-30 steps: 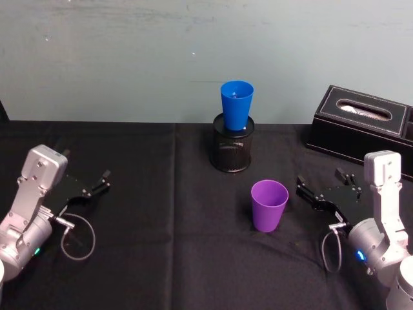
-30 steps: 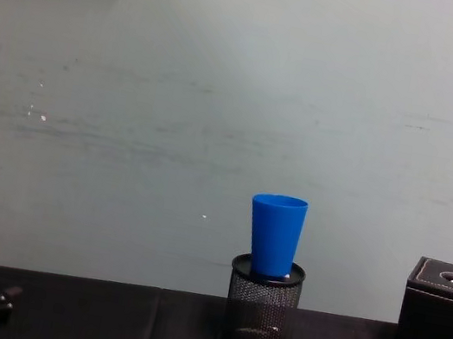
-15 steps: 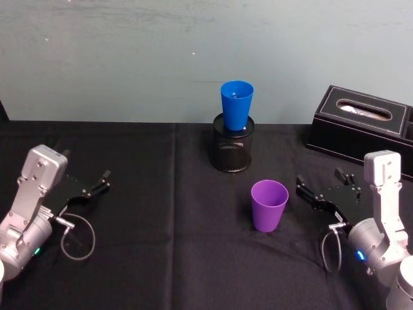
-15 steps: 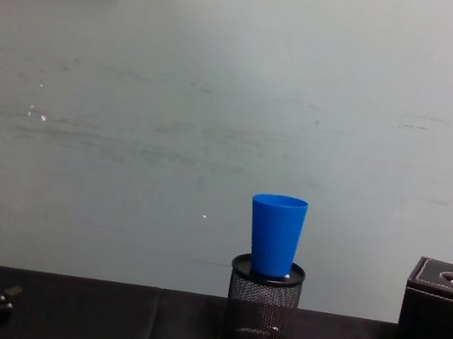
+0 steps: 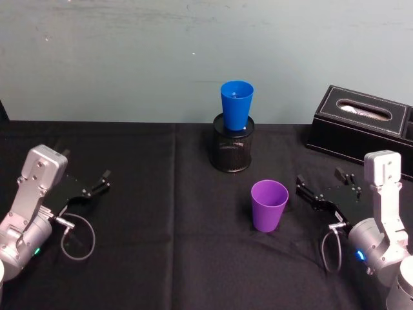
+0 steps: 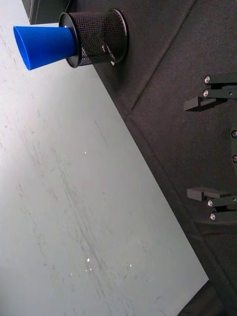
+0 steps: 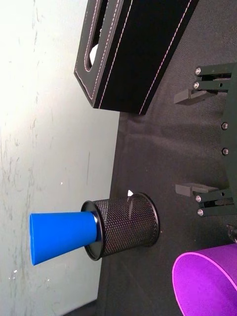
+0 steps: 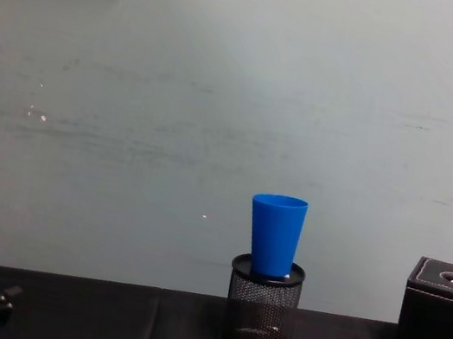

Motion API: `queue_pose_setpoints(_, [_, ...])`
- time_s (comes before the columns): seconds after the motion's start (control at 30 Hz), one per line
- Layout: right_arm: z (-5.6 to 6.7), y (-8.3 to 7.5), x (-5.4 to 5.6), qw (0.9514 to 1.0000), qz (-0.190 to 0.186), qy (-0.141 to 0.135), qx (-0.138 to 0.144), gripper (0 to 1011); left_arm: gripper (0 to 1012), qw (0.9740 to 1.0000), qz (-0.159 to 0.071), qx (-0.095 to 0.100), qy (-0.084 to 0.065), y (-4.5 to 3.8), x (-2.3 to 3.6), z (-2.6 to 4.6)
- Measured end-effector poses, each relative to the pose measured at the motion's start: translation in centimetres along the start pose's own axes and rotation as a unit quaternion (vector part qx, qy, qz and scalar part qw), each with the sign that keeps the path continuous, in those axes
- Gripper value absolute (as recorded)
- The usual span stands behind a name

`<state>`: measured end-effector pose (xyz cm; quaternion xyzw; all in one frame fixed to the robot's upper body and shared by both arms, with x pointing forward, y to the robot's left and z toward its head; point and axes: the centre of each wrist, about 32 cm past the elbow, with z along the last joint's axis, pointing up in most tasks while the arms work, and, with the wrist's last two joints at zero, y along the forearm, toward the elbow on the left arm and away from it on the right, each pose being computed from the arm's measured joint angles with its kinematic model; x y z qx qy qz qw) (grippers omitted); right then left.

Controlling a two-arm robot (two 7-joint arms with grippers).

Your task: Pick up one cup with a gripper and tap it against the other cup.

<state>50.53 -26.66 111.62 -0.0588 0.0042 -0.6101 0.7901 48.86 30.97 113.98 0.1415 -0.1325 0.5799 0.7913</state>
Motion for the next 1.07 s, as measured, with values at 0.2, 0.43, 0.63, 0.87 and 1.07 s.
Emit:
queue_pose_setpoints(0.2, [0.0,0.0,0.0,1.0,0.0,0.0,0.0,1003,1012,1.0,0.0,0.0,0.0,0.0,0.0,0.0])
queue_pose_setpoints(0.43, [0.0,0.0,0.0,1.0,0.0,0.0,0.0,1003,1011,1.0,0.0,0.0,0.0,0.0,0.0,0.0])
queue_pose_setpoints(0.63, [0.0,0.0,0.0,1.0,0.0,0.0,0.0,1003,1011,1.0,0.0,0.0,0.0,0.0,0.0,0.0])
queue_pose_setpoints(0.87, [0.0,0.0,0.0,1.0,0.0,0.0,0.0,1003,1011,1.0,0.0,0.0,0.0,0.0,0.0,0.0])
queue_pose_setpoints(1.07, [0.0,0.0,0.0,1.0,0.0,0.0,0.0,1003,1011,1.0,0.0,0.0,0.0,0.0,0.0,0.0])
